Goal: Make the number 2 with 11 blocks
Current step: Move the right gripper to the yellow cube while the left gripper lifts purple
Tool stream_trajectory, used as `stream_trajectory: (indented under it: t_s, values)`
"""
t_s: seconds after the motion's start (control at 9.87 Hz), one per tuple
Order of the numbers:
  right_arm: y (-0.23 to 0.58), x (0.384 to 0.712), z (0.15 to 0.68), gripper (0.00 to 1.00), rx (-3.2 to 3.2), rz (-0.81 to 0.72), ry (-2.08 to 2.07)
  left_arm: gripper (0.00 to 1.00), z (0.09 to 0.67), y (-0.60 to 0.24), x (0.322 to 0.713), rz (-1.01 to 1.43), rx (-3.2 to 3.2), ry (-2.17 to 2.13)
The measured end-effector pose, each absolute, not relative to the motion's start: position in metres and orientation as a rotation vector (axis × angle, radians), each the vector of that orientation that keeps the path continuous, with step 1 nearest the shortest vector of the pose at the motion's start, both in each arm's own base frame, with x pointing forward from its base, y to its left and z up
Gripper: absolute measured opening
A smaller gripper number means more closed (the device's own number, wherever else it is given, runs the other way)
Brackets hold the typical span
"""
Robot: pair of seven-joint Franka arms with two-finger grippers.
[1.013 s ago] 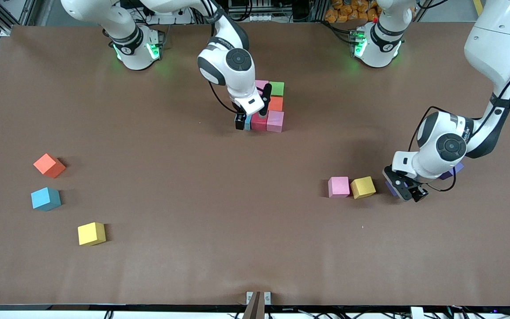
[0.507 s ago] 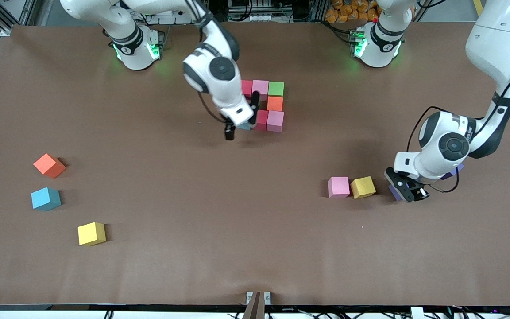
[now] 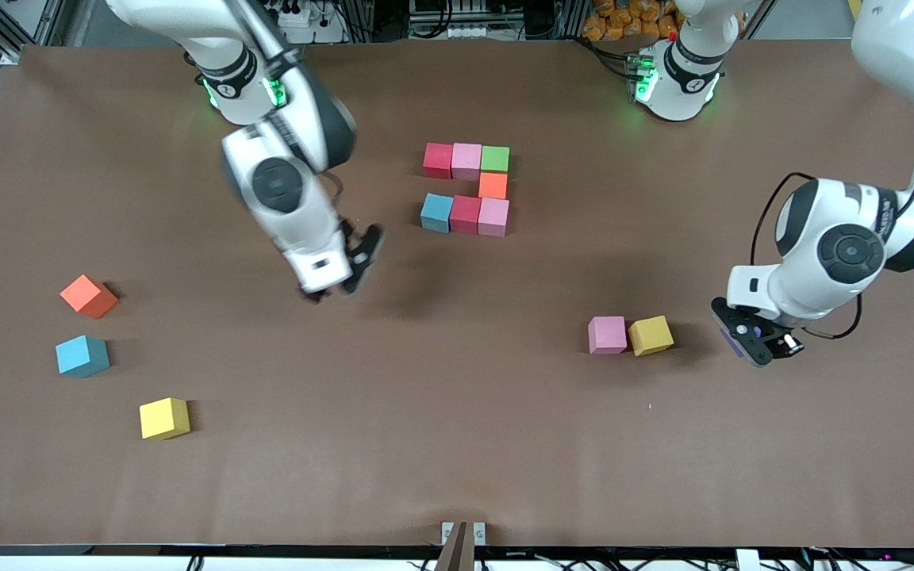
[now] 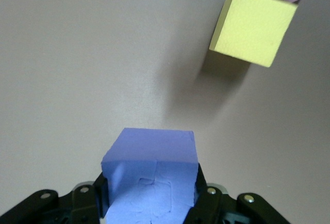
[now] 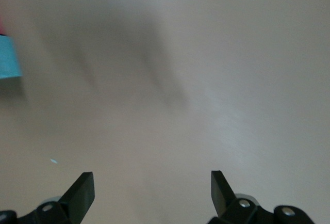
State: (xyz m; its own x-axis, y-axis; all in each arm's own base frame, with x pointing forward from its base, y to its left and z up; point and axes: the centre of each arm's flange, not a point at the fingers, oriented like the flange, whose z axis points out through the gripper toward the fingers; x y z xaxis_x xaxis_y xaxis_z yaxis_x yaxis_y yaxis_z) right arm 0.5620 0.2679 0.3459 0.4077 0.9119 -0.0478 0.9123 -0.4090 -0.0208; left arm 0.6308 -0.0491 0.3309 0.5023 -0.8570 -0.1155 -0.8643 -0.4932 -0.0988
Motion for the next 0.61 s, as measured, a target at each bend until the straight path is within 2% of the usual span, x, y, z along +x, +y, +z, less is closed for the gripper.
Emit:
stream_trajectory:
  t_s: [0.3, 0.61]
  values:
    - [0.162, 0.624, 0.361, 1.0, 2.728, -0.005, 1.522, 0.61, 0.389, -0.061, 0.639, 0.115, -2.723, 1.349]
    - [0.04, 0.669, 0.324, 1.0, 2.85, 0.067, 1.257, 0.61, 0.431, -0.103, 0.637, 0.094, -2.836, 1.114]
